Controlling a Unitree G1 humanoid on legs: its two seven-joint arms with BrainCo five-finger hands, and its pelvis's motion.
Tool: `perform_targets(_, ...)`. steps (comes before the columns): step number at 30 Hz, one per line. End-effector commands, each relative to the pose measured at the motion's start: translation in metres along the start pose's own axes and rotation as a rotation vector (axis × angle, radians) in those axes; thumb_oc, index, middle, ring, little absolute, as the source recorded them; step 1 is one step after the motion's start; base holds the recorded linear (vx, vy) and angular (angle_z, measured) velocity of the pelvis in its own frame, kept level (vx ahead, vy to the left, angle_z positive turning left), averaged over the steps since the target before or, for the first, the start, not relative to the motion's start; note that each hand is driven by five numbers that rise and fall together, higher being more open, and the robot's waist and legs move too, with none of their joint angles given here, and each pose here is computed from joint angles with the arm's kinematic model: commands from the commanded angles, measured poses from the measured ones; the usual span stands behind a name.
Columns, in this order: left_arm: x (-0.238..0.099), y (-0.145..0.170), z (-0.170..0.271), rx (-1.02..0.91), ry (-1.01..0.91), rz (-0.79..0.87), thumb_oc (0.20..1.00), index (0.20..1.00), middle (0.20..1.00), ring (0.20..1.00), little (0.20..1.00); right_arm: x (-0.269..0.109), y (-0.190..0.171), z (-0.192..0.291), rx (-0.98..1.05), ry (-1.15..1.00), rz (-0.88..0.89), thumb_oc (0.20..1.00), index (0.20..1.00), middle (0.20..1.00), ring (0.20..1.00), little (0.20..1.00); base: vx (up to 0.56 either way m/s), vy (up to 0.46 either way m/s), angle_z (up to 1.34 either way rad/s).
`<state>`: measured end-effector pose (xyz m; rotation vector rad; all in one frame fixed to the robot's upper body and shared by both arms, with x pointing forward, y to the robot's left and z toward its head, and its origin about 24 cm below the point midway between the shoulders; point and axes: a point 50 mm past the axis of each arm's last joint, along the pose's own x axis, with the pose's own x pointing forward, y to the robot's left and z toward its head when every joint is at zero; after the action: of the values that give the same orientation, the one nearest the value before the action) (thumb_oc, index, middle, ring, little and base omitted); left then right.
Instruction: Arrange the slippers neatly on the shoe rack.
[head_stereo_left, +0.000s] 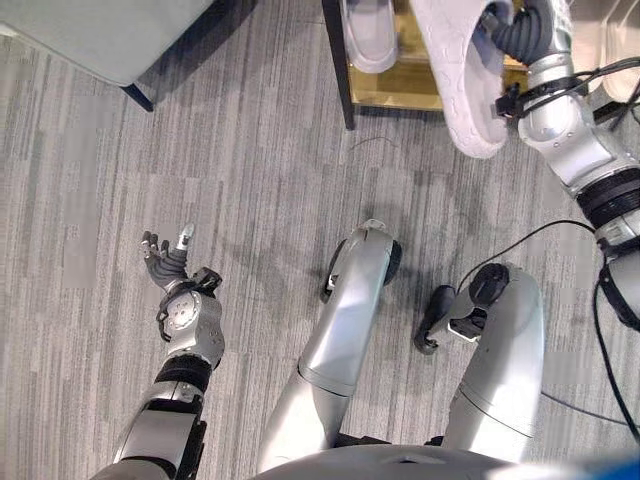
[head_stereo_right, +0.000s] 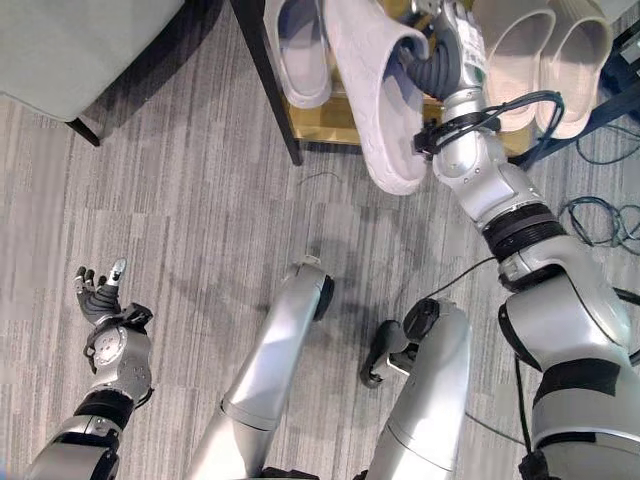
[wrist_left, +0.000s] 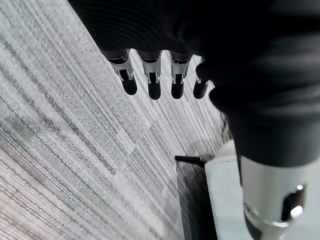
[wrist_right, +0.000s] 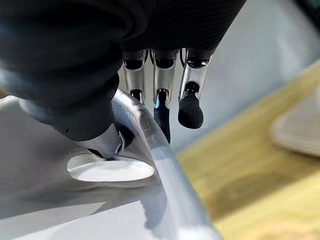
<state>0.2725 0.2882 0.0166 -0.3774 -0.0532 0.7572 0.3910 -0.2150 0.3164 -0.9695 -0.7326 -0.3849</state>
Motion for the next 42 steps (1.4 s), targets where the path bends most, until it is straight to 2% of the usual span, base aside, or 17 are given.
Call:
perform_targets(1, 0.013, 0.018, 0.032, -0.014, -0.151, 0.012, 1.0, 1.0, 1.0, 1.0, 1.0, 0.033, -0.038, 0.041, 0.082, -0.128, -0.129, 0.2, 0.2, 0.2, 0.2, 0.2, 0.0, 0.0, 0.0)
perform_targets(8, 0.001, 0.025, 0.028, 0.046, -0.164, -0.064, 1.0, 1.0, 1.0, 1.0, 1.0, 0.044, -0.059, 0.024, 0.042, -0.03, -0.16, 0.2, 0.2, 0.2, 0.2, 0.2, 0.0, 0.003, 0.01)
perform_targets(13, -0.007, 0.037, 0.021, 0.076, -0.142, -0.07, 1.0, 1.0, 1.0, 1.0, 1.0, 0.056, -0.078, 0.037, -0.019, -0.064, -0.186, 0.2, 0.2, 0.2, 0.2, 0.2, 0.01, 0.0, 0.02)
perform_targets(18, -0.012, 0.032, 0.022, 0.12, -0.154, -0.157, 1.0, 1.0, 1.0, 1.0, 1.0, 0.065, -0.092, 0.044, -0.063, -0.058, -0.206, 0.2, 0.2, 0.2, 0.2, 0.2, 0.01, 0.027, 0.03)
perform_targets(22, -0.011, 0.033, 0.02, 0.087, -0.144, -0.128, 1.0, 1.0, 1.0, 1.0, 1.0, 0.057, -0.086, 0.036, 0.157, -0.024, -0.239, 0.2, 0.2, 0.2, 0.2, 0.2, -0.01, 0.054, 0.01)
perform_targets(26, -0.011, 0.004, 0.025, -0.018, -0.181, -0.143, 1.0, 1.0, 1.0, 1.0, 1.0, 0.006, -0.051, -0.004, 0.502, 0.044, -0.238, 0.2, 0.2, 0.2, 0.2, 0.2, -0.19, 0.017, 0.17)
perform_targets(27, -0.011, 0.0, 0.026, -0.011, -0.189, -0.151, 1.0, 1.0, 1.0, 1.0, 1.0, 0.0, -0.046, -0.008, 0.514, 0.051, -0.228, 0.2, 0.2, 0.2, 0.2, 0.2, -0.14, 0.065, -0.03)
perform_targets(29, -0.019, -0.006, 0.02, 0.026, -0.185, -0.168, 1.0, 1.0, 1.0, 1.0, 1.0, -0.049, -0.003, -0.03, 0.65, 0.152, -0.19, 0.2, 0.2, 0.2, 0.2, 0.2, -0.06, 0.076, -0.31)
perform_targets(30, -0.019, -0.005, 0.02, 0.03, -0.184, -0.168, 1.0, 1.0, 1.0, 1.0, 1.0, -0.05, -0.002, -0.031, 0.651, 0.155, -0.189, 0.2, 0.2, 0.2, 0.2, 0.2, -0.07, 0.062, -0.36)
perform_targets(34, -0.024, -0.002, 0.011, 0.086, -0.181, -0.147, 1.0, 1.0, 1.0, 1.0, 1.0, -0.116, 0.054, -0.032, 0.709, 0.248, -0.055, 0.2, 0.2, 0.2, 0.2, 0.2, -0.07, 0.049, 0.06)
perform_targets(36, -0.03, 0.01, 0.003, 0.128, -0.153, -0.128, 1.0, 1.0, 1.0, 1.0, 1.0, -0.155, 0.081, -0.037, 0.699, 0.345, 0.033, 0.2, 0.2, 0.2, 0.2, 0.2, 0.02, 0.047, 0.11)
perform_targets(38, -0.035, 0.028, -0.002, 0.192, -0.145, -0.084, 1.0, 1.0, 1.0, 1.0, 1.0, -0.178, 0.091, -0.04, 0.676, 0.393, 0.075, 0.2, 0.2, 0.2, 0.2, 0.2, 0.09, 0.132, -0.02)
perform_targets(40, -0.039, 0.031, -0.004, 0.229, -0.161, -0.076, 1.0, 1.0, 1.0, 1.0, 1.0, -0.174, 0.092, -0.036, 0.663, 0.379, 0.077, 0.2, 0.2, 0.2, 0.2, 0.2, 0.14, -0.061, -0.48)
perform_targets(42, -0.036, 0.019, 0.002, 0.233, -0.207, -0.106, 1.0, 1.0, 1.0, 1.0, 1.0, -0.167, 0.084, -0.043, 0.634, 0.382, 0.048, 0.2, 0.2, 0.2, 0.2, 0.2, 0.17, -0.195, -0.51)
